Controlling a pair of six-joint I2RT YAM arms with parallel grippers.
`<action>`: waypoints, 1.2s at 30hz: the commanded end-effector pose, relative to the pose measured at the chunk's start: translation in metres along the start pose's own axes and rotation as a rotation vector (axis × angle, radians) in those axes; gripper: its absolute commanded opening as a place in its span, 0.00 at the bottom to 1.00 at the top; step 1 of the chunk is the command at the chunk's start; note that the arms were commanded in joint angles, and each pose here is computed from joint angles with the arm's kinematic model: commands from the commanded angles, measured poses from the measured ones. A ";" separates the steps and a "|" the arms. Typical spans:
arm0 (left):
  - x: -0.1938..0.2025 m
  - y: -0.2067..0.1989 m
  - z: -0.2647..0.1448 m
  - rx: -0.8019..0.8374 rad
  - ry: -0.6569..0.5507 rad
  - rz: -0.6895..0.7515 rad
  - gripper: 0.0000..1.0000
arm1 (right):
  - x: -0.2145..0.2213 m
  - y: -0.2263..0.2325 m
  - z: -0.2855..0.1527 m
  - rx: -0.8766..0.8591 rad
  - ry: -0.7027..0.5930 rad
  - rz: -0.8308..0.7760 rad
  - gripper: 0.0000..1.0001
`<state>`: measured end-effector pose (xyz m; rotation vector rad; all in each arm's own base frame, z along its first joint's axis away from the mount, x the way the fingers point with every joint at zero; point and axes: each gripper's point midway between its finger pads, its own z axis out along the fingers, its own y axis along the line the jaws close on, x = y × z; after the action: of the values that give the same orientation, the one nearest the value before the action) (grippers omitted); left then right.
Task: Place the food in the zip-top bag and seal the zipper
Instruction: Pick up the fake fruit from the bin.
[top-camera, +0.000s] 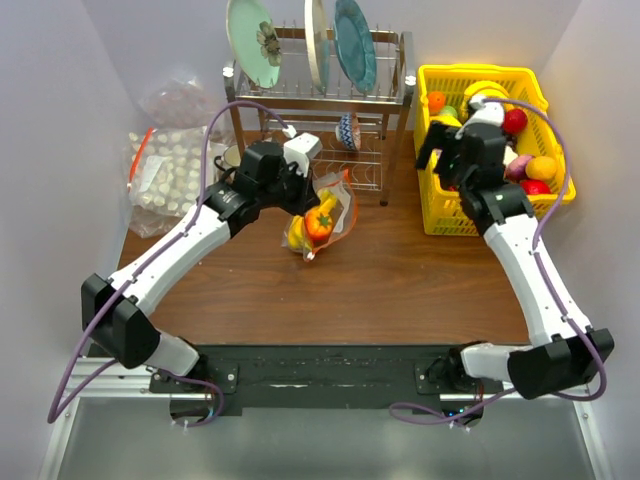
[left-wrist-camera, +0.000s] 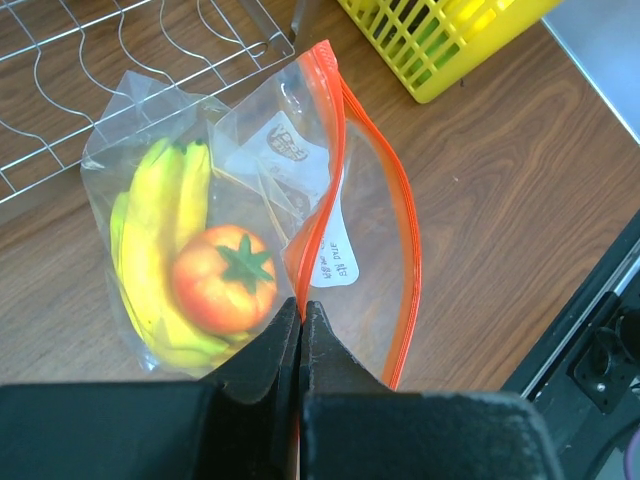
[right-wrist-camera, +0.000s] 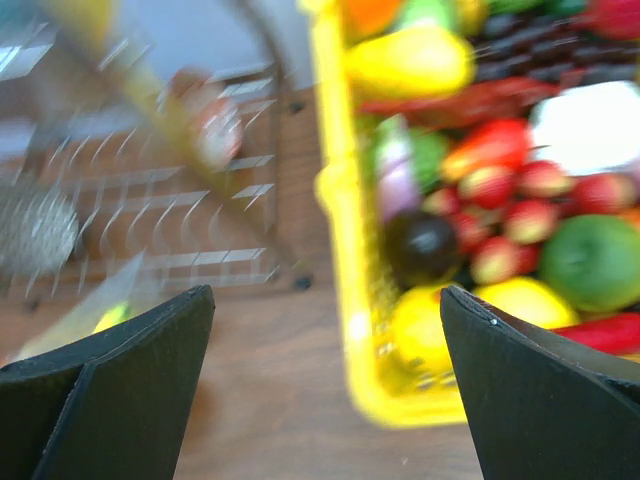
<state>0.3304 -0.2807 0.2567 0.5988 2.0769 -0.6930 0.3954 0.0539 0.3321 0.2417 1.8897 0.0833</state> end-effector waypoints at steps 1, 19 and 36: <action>-0.013 -0.009 -0.006 0.044 -0.067 0.058 0.00 | -0.026 -0.038 0.017 0.105 -0.033 0.149 0.99; 0.004 -0.013 -0.002 0.090 -0.068 0.049 0.00 | -0.018 -0.186 0.124 0.305 -0.239 0.543 0.99; 0.018 -0.010 0.009 0.096 -0.031 0.024 0.00 | -0.028 -0.263 0.219 0.219 -0.382 0.729 0.99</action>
<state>0.3174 -0.2868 0.2307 0.6615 2.0623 -0.7652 0.5603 -0.1776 0.2190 0.9962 1.4797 0.2956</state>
